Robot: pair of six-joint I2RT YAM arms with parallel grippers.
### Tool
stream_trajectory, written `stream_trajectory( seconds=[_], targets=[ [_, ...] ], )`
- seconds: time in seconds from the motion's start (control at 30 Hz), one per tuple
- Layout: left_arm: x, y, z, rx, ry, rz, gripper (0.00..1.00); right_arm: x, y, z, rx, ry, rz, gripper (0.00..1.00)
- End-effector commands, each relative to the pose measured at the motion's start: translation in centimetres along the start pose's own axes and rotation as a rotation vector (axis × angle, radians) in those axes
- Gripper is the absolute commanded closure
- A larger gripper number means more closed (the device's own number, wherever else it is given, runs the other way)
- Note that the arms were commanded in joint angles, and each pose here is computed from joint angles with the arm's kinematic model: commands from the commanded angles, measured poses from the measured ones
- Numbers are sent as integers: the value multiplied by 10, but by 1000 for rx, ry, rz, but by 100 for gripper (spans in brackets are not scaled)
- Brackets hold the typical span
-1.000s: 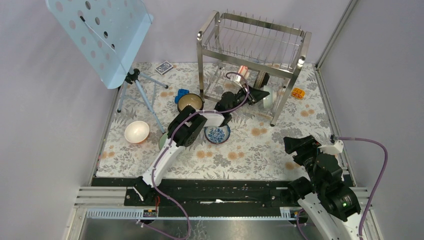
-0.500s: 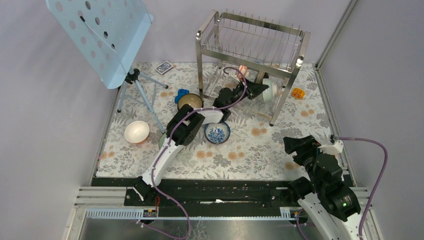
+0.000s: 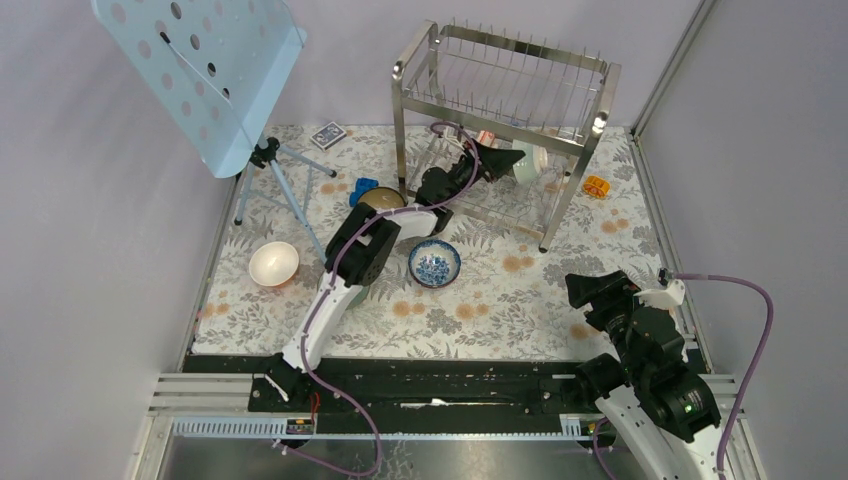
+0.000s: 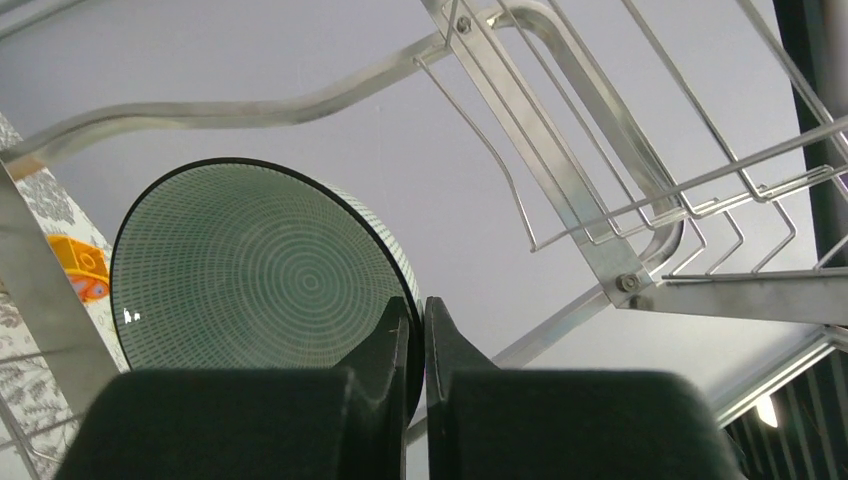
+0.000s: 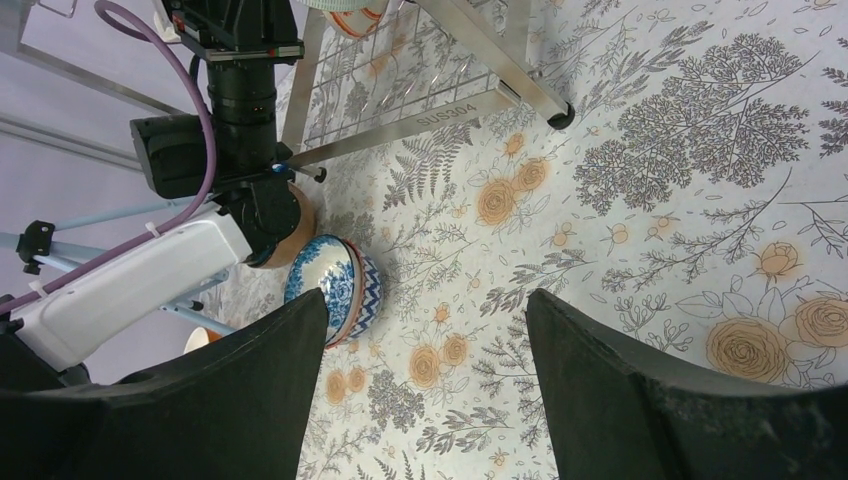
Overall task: Unload the bowls from the dish rack
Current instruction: Pick up the bowl from the dish rack, then place the bowl with the bowl.
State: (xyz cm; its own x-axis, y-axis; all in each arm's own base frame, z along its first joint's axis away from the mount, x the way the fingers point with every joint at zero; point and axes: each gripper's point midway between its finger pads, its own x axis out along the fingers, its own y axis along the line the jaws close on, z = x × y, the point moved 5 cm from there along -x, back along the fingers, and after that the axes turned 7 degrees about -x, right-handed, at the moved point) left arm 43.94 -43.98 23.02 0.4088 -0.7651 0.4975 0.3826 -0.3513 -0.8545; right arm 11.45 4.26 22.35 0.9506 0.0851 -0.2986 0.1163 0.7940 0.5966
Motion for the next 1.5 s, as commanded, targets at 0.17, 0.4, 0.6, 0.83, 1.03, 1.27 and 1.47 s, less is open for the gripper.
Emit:
stream_trajectory(
  seconds=[0.17, 0.4, 0.6, 0.83, 1.03, 1.27, 1.47],
  targets=[
    [-8, -136, -21, 84, 82, -270, 100, -2, 5, 6, -4, -31, 34, 20],
    [-40, -158, -39, 68, 97, -237, 100, -2, 9, 8, -16, -24, 49, 20],
    [-69, -171, -62, 30, 139, -177, 100, -5, 18, 13, -35, -21, 94, 19],
    [-113, -199, -87, 55, 190, -98, 100, 2, 35, 13, -110, 36, 150, 19],
    [-144, -215, -103, 127, 250, 26, 100, 9, 54, 14, -163, 86, 221, 19],
    [-170, -213, -116, 422, 357, 381, 100, 15, 74, 7, -215, 196, 311, 19],
    [-204, -208, -121, 643, 405, 603, 100, 20, 82, -2, -255, 286, 353, 19]
  ],
)
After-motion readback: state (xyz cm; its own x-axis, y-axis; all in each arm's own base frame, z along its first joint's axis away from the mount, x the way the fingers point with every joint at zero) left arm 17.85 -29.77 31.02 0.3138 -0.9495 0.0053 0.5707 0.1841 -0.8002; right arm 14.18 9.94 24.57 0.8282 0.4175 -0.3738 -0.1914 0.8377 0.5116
